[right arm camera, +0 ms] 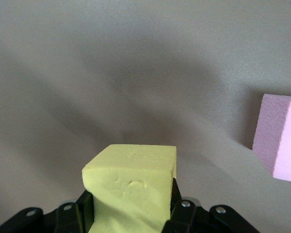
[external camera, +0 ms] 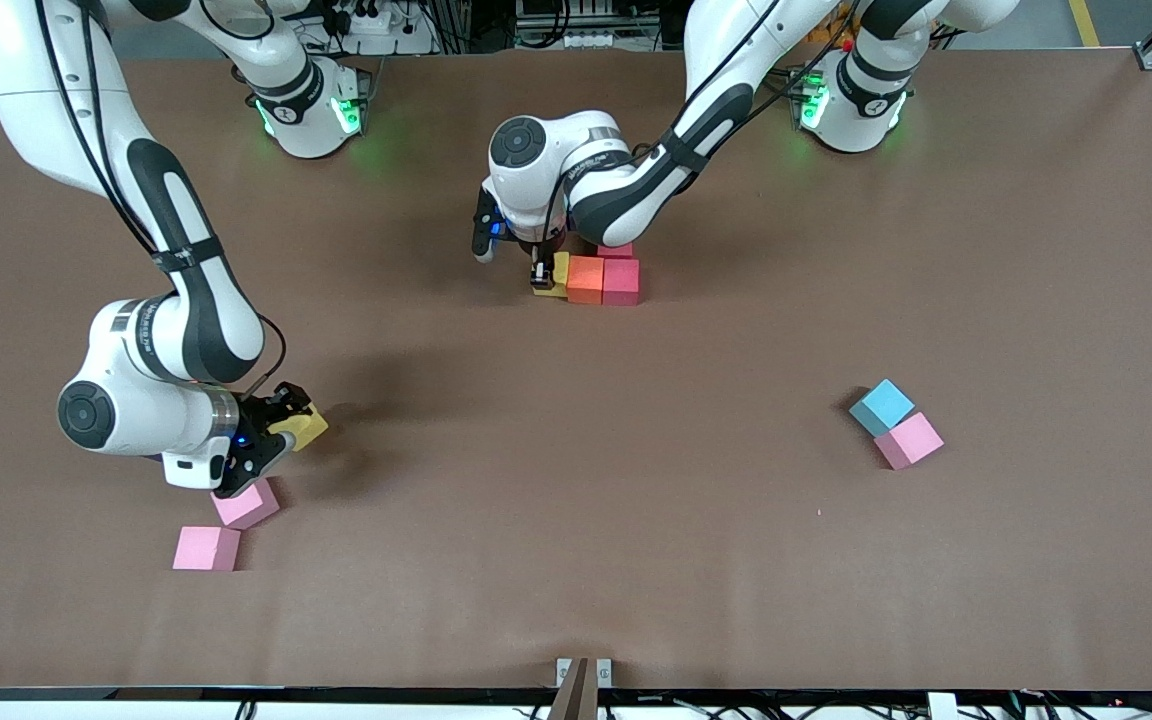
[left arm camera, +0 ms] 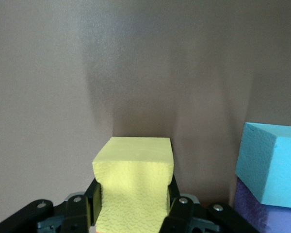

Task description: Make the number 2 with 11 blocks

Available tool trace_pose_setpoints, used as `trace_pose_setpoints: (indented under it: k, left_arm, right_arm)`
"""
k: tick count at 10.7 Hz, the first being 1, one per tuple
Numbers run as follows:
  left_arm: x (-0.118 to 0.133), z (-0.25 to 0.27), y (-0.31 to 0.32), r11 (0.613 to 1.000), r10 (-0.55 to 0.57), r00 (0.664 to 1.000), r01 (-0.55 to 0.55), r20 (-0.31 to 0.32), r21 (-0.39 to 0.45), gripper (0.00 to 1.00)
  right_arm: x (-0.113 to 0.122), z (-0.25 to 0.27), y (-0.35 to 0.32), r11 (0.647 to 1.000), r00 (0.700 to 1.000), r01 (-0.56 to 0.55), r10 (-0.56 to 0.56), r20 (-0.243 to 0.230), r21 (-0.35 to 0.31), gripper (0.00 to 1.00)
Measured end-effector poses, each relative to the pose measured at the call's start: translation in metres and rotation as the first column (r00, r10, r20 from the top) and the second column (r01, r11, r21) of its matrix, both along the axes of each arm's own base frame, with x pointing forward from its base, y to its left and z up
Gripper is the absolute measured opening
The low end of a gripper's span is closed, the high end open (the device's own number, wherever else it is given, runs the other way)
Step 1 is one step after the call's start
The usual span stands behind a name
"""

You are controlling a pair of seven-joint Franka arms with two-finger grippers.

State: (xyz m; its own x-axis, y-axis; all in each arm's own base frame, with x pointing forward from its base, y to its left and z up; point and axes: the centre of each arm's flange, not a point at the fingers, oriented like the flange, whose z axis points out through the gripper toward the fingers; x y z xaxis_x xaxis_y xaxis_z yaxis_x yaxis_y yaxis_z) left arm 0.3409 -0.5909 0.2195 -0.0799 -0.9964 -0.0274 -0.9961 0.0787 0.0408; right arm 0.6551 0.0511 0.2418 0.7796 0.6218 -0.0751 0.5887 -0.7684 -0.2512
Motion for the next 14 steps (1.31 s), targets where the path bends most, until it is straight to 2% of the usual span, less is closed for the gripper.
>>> trace_pose_setpoints:
  k: [3, 4, 6, 7, 11, 13, 14]
  left_arm:
    - [0.001, -0.003, -0.001, 1.0, 0.011, 1.0, -0.011, 0.001, -0.01, 0.55]
    - [0.001, -0.003, -0.002, 0.999, 0.039, 0.999, -0.039, 0.003, -0.019, 0.61]
    - [0.002, -0.003, -0.003, 0.997, 0.076, 0.997, -0.076, 0.006, -0.03, 0.9]
    - [0.003, 0.0, -0.005, 0.996, 0.082, 0.997, -0.082, 0.009, -0.036, 0.99]
    - [0.012, 0.02, -0.011, 0.994, 0.09, 0.995, -0.088, 0.03, -0.072, 1.0]
    - [0.014, 0.061, -0.014, 0.989, 0.115, 0.992, -0.108, 0.06, -0.102, 1.0]
    - [0.014, 0.092, -0.012, 0.983, 0.164, 0.984, -0.157, 0.064, -0.098, 1.0]
  right_arm:
    - [0.0, -0.001, 0.0, 1.0, 1.0, 0.0, 0.0, 0.0, 0.0, 0.59]
    - [0.0, -0.001, 0.0, 1.0, 1.0, 0.0, 0.0, 0.0, 0.0, 0.59]
    - [0.0, -0.001, 0.0, 1.0, 1.0, 0.0, 0.0, 0.0, 0.0, 0.59]
    - [0.0, -0.001, 0.0, 1.0, 1.0, 0.0, 0.0, 0.0, 0.0, 0.59]
    - [0.0, -0.001, 0.0, 1.0, 1.0, 0.001, -0.001, 0.0, 0.001, 0.59]
    - [0.0, -0.001, 0.002, 1.0, 1.0, 0.011, -0.011, -0.002, 0.008, 0.59]
    - [0.0, -0.001, 0.005, 1.0, 1.0, 0.027, -0.027, -0.005, 0.015, 0.59]
